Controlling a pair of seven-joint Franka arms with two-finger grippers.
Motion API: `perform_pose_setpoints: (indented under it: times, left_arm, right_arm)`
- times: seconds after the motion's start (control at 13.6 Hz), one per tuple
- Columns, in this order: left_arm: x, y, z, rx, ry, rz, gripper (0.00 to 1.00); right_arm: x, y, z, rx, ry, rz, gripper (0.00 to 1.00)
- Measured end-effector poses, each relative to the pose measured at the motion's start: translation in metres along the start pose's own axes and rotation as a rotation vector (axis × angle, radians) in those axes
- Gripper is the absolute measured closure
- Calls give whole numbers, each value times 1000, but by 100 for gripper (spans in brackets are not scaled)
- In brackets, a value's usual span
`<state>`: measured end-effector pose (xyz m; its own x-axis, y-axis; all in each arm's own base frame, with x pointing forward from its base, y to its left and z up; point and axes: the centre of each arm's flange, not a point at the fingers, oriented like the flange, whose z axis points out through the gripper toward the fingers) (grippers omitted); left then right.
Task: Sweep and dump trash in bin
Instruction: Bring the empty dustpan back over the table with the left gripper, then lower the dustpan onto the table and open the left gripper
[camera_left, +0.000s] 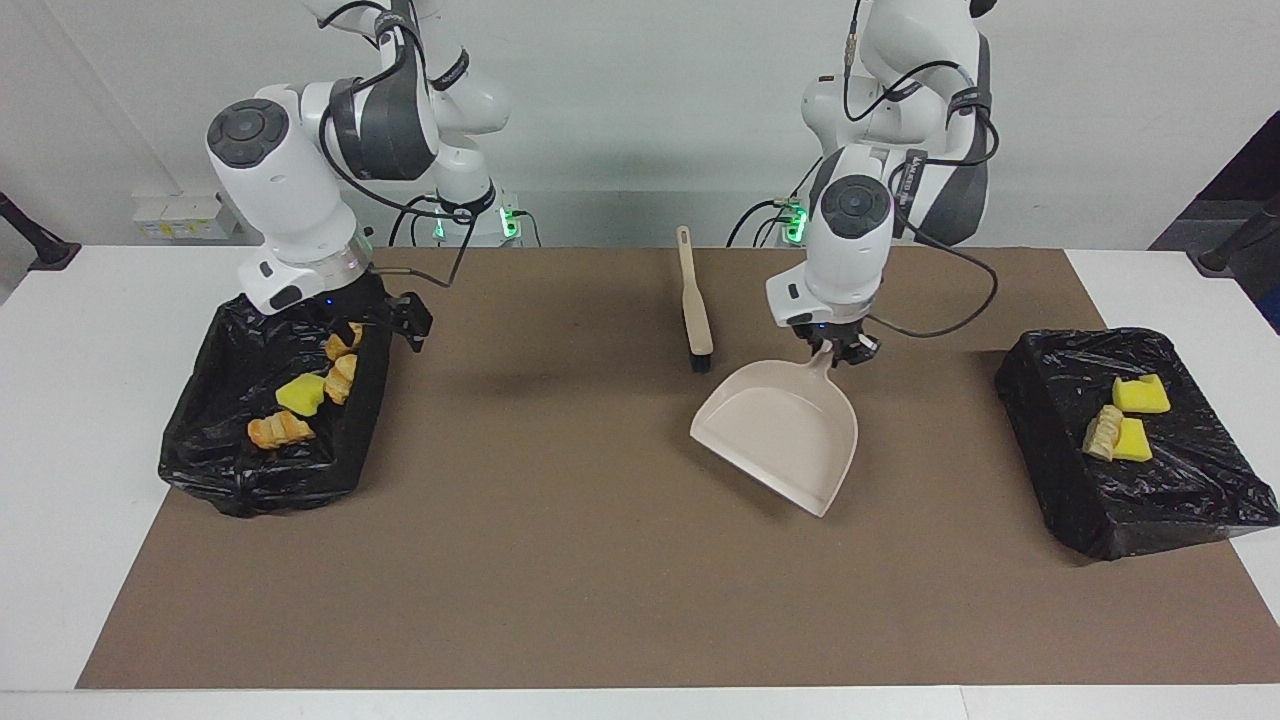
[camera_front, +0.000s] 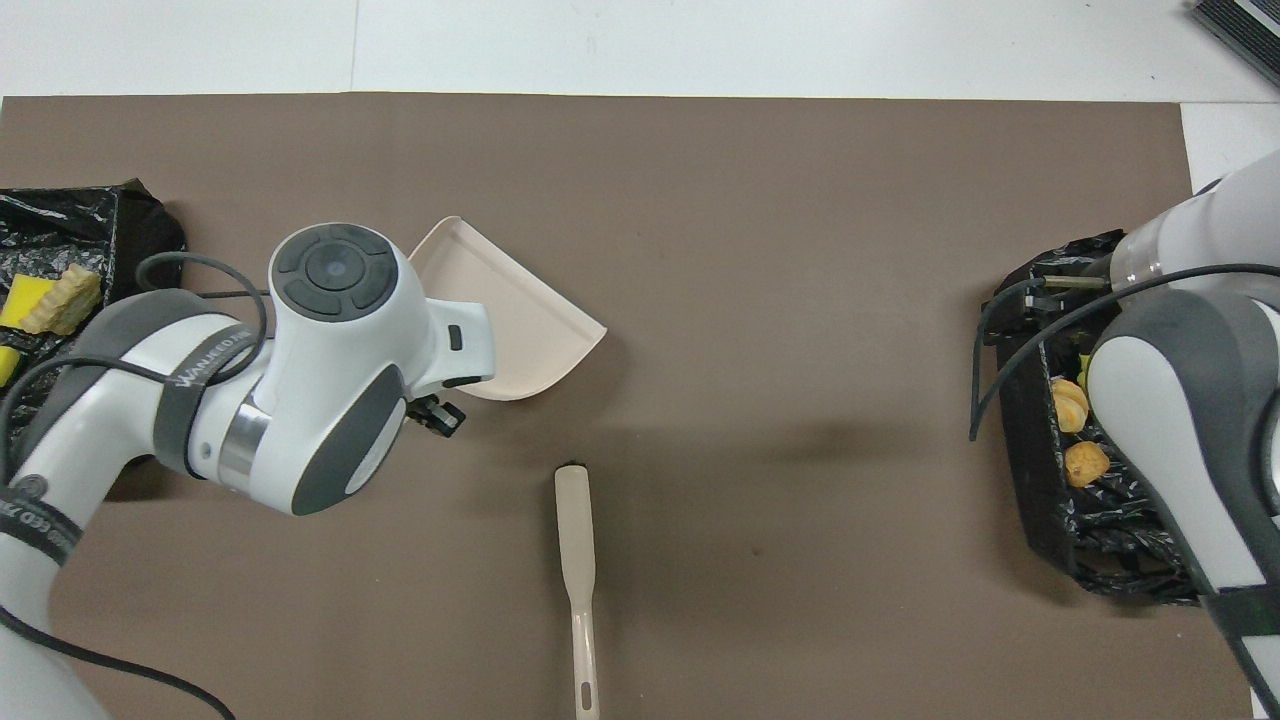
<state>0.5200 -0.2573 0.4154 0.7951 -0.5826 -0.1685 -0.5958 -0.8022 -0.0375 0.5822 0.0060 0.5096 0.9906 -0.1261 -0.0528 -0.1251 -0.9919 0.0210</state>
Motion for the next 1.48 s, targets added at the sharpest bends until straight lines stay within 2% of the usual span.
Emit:
perform_pose_setpoints:
  times: [0.15,0.3,0.44,0.66,0.89,1.11,1.25,1.33,1.4,1.48]
  left_arm:
    - [15,30,5,-45,48,-129,69]
    - [31,54,9,-101,94,-244,69]
    - [45,61,6,-135,116,-301,69]
    - [70,56,3,-155,140,-353,69]
    - [86,69,22,-160,125,-365,69]
    - [92,92,42,-159,89,-409,69]
    - [93,93,42,-158,88,-413,69]
    - [93,92,40,-154,93,-413,63]
    - [93,91,38,-149,98,-411,63]
    - [93,90,35,-145,103,-410,55]
  right_arm:
    - [4,13,-10,-50,27,-5,0]
    - [7,22,-19,-74,46,-71,0]
    - [11,31,-28,-76,63,-129,0]
    - [15,62,-43,-75,91,-92,0]
    - [9,87,-72,-72,90,-44,0]
    - [-10,74,-98,-69,70,-17,0]
    - [-22,60,-110,-70,64,-39,0]
    - [-25,57,-112,-64,63,-48,0]
    - [-26,58,-113,-59,62,-49,0]
    - [-26,62,-112,-55,61,-44,0]
